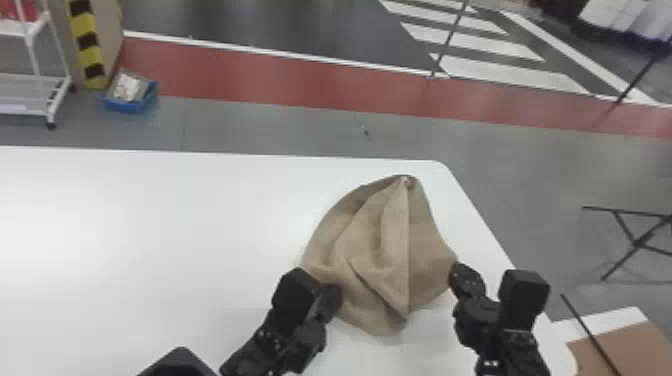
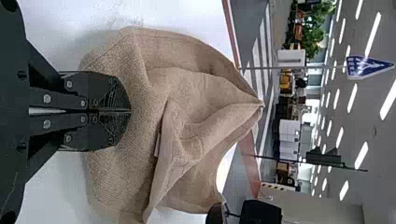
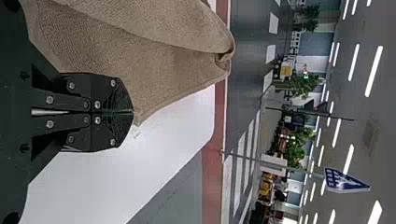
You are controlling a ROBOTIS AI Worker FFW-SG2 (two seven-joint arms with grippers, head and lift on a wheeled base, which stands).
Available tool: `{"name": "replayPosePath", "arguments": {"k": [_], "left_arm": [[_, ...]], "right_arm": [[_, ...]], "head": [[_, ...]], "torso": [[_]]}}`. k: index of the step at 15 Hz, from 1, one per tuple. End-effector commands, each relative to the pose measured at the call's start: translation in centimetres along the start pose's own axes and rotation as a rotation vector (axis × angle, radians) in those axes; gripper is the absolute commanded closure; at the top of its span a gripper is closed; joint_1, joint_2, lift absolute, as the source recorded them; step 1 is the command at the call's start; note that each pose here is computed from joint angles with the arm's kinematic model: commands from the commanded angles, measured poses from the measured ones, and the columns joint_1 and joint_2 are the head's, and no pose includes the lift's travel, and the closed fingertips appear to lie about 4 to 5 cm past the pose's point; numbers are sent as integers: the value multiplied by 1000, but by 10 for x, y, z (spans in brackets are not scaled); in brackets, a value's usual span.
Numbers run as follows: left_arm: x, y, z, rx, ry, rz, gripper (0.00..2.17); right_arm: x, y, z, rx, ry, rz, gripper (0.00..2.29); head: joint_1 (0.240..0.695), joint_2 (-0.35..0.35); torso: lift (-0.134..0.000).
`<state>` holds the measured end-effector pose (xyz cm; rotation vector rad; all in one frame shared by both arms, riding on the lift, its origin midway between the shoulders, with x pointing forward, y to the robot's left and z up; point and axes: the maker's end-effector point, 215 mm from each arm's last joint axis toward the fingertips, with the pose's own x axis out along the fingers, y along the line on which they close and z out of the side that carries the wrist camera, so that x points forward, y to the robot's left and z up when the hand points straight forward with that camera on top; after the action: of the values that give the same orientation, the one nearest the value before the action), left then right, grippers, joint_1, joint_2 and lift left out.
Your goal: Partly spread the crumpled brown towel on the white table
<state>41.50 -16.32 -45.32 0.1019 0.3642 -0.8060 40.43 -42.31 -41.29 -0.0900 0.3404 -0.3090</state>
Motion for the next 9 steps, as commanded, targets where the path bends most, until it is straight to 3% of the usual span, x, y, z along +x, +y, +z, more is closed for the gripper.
{"name": "replayPosePath", "arguments": {"k": [1, 3, 4, 6, 9], "left_arm": [[-1, 3, 3, 3, -14, 20, 1575], [-4, 7, 14, 3, -51, 35, 441], [-5, 7, 17, 3, -59, 36, 161], [0, 4, 28, 6, -78, 30, 140], [18, -2, 22, 25, -53, 15, 140]], "right_arm": [[0, 0, 1, 0, -4, 0, 1305], [0, 0, 2, 2, -5, 0, 1305], [0, 0, 1, 1, -4, 2, 1305], [0, 0, 1, 3, -3, 2, 1305], [-1, 0, 1, 2, -7, 3, 1305]], "head": [[695, -350], [695, -350], [695, -350], [695, -350], [695, -350]], "torso": [[-124], [-124], [-124], [-124], [-124]]}}
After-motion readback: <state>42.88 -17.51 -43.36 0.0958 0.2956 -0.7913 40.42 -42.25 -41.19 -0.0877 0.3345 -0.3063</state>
